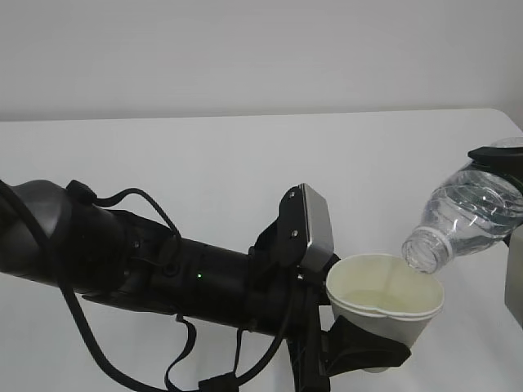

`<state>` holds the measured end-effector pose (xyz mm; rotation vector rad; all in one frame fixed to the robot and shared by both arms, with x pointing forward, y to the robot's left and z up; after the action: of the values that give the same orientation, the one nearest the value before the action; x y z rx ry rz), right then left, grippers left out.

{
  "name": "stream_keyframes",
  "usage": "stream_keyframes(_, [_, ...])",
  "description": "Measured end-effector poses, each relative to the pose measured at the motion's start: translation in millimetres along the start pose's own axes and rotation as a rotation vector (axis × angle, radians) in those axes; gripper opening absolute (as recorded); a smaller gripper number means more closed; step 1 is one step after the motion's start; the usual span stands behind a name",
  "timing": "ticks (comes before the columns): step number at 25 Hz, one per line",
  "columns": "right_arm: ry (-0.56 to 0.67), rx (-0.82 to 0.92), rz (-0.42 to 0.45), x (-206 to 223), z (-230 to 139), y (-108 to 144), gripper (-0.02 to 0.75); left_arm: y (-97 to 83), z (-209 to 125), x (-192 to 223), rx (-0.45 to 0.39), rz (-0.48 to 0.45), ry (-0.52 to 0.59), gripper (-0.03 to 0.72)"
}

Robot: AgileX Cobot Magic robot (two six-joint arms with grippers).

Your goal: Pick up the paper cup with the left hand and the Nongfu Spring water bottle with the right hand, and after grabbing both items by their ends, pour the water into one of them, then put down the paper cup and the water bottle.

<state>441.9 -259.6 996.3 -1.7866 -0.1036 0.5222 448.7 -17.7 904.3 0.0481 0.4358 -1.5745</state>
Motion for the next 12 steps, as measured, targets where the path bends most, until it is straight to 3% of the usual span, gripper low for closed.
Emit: stream_keyframes(12, [0.000, -0.017, -0.001, 0.1, -0.2, -0.5, 0.435, 0.1, 0.1, 0.0, -0.001, 0.001, -0.001, 0.419])
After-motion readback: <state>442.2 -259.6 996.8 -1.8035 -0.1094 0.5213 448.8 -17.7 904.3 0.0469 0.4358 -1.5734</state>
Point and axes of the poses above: a point on each arm's last joint axis where the gripper is mounted, x pointing out along that axis toward the gripper, y along the wrist's bending axis when the last joint is at zero, z = x × y, the point moved 1 cm from there along x, pointing out along that axis toward the gripper, and after that the axes turned 8 degrees about -x, right-handed, at the moved point
